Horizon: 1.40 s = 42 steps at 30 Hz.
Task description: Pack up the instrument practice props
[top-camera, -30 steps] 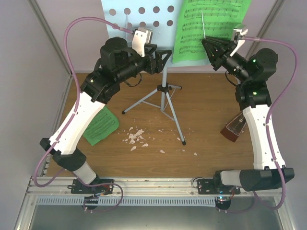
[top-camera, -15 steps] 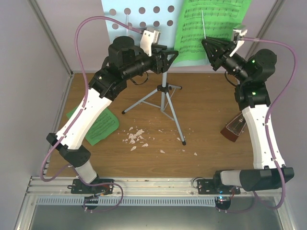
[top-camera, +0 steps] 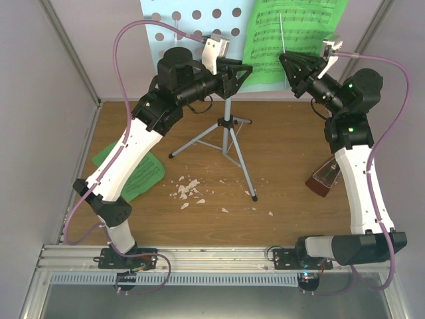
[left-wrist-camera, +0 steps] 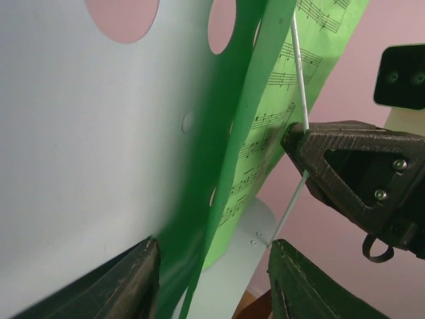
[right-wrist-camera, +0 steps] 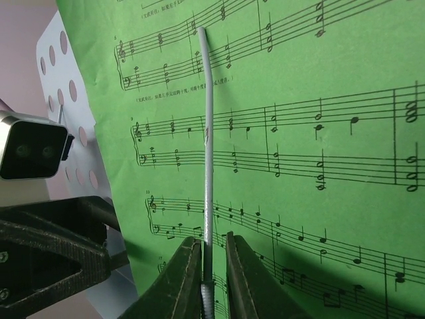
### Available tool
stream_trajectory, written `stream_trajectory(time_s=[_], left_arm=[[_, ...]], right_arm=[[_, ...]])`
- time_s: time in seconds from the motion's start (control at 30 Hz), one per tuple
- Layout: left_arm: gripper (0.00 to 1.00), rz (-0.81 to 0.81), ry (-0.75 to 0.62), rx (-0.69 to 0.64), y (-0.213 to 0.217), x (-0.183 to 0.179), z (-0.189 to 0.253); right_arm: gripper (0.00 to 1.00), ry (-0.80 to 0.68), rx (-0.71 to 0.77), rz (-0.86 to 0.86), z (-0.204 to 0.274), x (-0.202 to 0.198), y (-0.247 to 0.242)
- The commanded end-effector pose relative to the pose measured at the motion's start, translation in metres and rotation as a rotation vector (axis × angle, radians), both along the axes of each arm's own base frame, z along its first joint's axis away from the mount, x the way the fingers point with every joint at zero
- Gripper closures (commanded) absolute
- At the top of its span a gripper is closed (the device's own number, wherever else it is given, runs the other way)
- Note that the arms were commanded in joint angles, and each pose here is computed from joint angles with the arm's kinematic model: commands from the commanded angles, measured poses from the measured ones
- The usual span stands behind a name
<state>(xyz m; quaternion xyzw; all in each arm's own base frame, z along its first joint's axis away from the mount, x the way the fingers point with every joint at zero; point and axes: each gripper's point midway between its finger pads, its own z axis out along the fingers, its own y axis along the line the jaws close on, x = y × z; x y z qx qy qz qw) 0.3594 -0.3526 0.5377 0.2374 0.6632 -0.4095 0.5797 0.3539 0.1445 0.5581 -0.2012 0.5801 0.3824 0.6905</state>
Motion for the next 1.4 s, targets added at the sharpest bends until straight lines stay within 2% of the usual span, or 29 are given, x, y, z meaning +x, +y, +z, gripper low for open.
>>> stream_trajectory(time_s=[0.0, 0.13, 0.27, 0.33, 0.4, 0.47, 0.77, 1.03, 1.23, 1.37], left_arm=[[0.54, -0.023, -0.092, -0.062, -0.002, -0.001, 0.027], [0.58, -0.034, -0.092, -0.06, -0.007, 0.003, 0.027], [0.68, -0.045, -0.095, -0.061, -0.01, 0.004, 0.025], [0.78, -0.043, -0.094, -0.06, -0.01, 0.005, 0.025], [0.9, -0.033, -0.093, -0.06, -0.009, 0.006, 0.025], [0.96, -0.025, -0.091, -0.06, -0.008, 0.006, 0.025], [1.0, -0.009, -0.089, -0.057, -0.006, 0.008, 0.025], [1.0, -0.008, -0.077, -0.054, -0.002, 0.004, 0.024], [1.0, -0.003, -0.039, -0.076, 0.029, -0.013, 0.029], [1.0, -0.017, 0.025, -0.059, 0.051, -0.033, 0.01]], right_arm=[[0.87, -0.005, 0.011, 0.007, 0.0, -0.001, 0.002], [0.87, -0.005, 0.013, 0.005, 0.001, 0.0, 0.001], [0.87, -0.005, 0.014, 0.005, 0.001, 0.0, 0.002], [0.89, -0.004, 0.013, 0.004, 0.0, 0.0, 0.001], [0.97, -0.022, 0.0, 0.015, 0.0, -0.001, 0.003], [1.0, -0.057, -0.014, 0.029, 0.001, -0.006, 0.005], [0.99, -0.181, -0.031, 0.012, -0.001, -0.019, 0.003], [1.0, -0.174, -0.03, 0.0, -0.007, -0.012, 0.003], [0.99, -0.159, -0.014, -0.03, -0.007, -0.008, -0.002], [1.0, -0.153, -0.01, -0.037, -0.007, -0.007, -0.002]])
